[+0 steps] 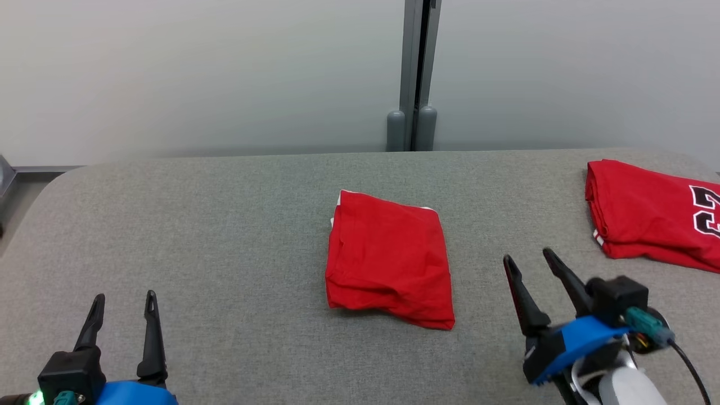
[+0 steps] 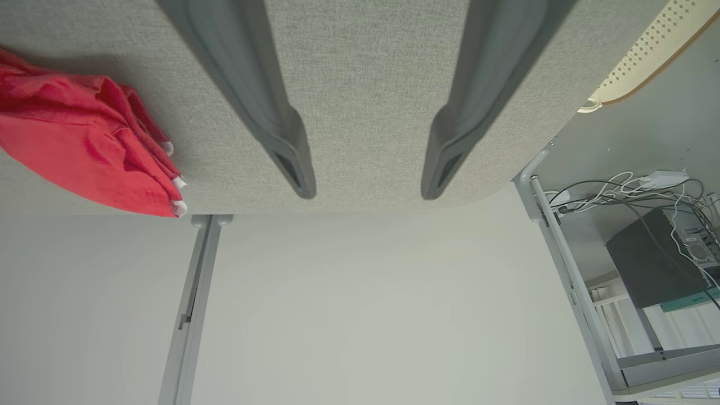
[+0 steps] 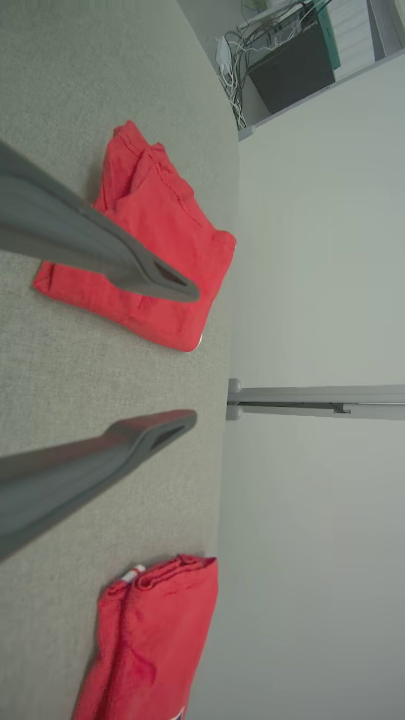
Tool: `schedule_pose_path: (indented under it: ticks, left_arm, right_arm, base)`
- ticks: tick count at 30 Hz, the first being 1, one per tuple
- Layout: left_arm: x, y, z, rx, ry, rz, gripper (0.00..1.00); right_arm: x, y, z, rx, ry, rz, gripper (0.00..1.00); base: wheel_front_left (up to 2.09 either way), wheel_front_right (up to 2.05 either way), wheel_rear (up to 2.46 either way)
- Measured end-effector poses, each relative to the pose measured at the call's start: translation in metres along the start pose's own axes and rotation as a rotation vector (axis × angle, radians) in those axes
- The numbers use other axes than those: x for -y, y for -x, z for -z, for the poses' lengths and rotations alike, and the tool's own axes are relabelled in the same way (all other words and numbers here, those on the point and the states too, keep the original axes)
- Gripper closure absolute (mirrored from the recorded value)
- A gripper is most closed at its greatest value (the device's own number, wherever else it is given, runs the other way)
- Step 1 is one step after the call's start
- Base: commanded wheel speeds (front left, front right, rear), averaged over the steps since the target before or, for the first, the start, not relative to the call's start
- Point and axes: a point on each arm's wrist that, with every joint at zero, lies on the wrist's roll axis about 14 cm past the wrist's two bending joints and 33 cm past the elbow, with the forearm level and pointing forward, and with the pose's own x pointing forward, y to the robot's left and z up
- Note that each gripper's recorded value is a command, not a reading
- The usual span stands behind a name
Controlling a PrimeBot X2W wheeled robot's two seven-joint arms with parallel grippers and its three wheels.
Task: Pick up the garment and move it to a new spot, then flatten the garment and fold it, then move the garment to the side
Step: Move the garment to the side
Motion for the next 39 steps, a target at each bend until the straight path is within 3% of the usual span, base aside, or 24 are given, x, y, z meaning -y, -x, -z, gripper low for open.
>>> schedule_pose_path:
  ticks: [9, 16, 27, 33, 38, 39]
  left_arm:
    - [-0.003, -0.008, 0.002, -0.013, -0.006, -0.012, 0.00]
    - [-0.005, -0.017, 0.011, -0.033, -0.004, -0.029, 0.00]
    - [-0.010, -0.020, 0.029, -0.068, 0.005, -0.064, 0.00]
    - [-0.007, -0.027, 0.031, -0.067, 0.008, -0.061, 0.00]
    - [-0.002, -0.034, 0.032, -0.064, 0.020, -0.050, 0.00]
    - [-0.001, -0.035, 0.032, -0.062, 0.020, -0.046, 0.00]
  right_arm:
    - [-0.034, -0.081, -0.034, 0.043, 0.072, -0.139, 0.00]
    - [-0.041, -0.120, 0.015, -0.149, 0.099, -0.174, 0.00]
    - [-0.035, -0.105, 0.119, -0.470, 0.030, -0.141, 0.00]
    - [-0.036, -0.096, 0.138, -0.520, -0.044, -0.113, 0.00]
    - [-0.047, -0.099, 0.142, -0.534, -0.039, -0.147, 0.00]
    - [-0.049, -0.100, 0.143, -0.536, -0.054, -0.148, 0.32]
  base:
    - [0.00, 0.00, 0.00]
    - [0.00, 0.00, 0.00]
    - [0.00, 0.00, 0.00]
    - [0.00, 0.00, 0.00]
    - [0.00, 0.00, 0.00]
    - [0.00, 0.00, 0.00]
